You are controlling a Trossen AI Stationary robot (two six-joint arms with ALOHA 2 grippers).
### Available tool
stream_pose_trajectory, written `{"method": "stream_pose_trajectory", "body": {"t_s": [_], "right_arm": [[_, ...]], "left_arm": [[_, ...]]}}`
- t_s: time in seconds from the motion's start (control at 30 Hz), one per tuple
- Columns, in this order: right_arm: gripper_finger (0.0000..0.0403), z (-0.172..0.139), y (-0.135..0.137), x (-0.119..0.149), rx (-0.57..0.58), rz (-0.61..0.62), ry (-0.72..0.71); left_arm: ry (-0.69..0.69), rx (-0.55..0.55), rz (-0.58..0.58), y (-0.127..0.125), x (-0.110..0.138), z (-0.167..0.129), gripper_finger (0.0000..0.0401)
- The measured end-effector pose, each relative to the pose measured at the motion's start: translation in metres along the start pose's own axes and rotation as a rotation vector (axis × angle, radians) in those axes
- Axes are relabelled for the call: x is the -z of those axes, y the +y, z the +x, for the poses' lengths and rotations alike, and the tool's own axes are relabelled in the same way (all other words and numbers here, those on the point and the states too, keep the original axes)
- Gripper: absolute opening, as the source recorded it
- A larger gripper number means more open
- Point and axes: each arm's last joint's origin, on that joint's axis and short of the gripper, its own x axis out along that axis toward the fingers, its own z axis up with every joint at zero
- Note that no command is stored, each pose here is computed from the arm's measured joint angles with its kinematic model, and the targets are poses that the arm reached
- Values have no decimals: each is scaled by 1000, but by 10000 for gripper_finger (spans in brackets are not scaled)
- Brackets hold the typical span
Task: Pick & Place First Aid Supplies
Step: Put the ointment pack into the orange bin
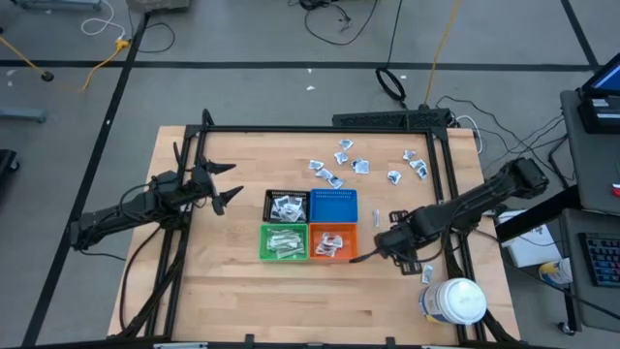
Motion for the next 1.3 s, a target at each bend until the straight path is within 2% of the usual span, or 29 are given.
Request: {"method": "stream_pose_trajectory", "body": {"t_s": [0.2,0.43,0.63,0.87,1.17,1.3], "right_arm": [[160,5,1,13,0,-24,15],[160,12,0,17,-2,-17,27],[160,27,5,14,-67,-21,65],[160,47,8,7,-60,-36,85],[159,69,11,11,-41,-56,137],[138,70,13,11,-42,-62,115]], "left_arm": [[0,0,0,0,0,0,365],[0,0,0,0,0,0,365],[0,0,0,0,0,0,365],[0,0,0,0,0,0,365],[0,0,0,0,0,0,365],[0,0,0,0,0,0,365]]}}
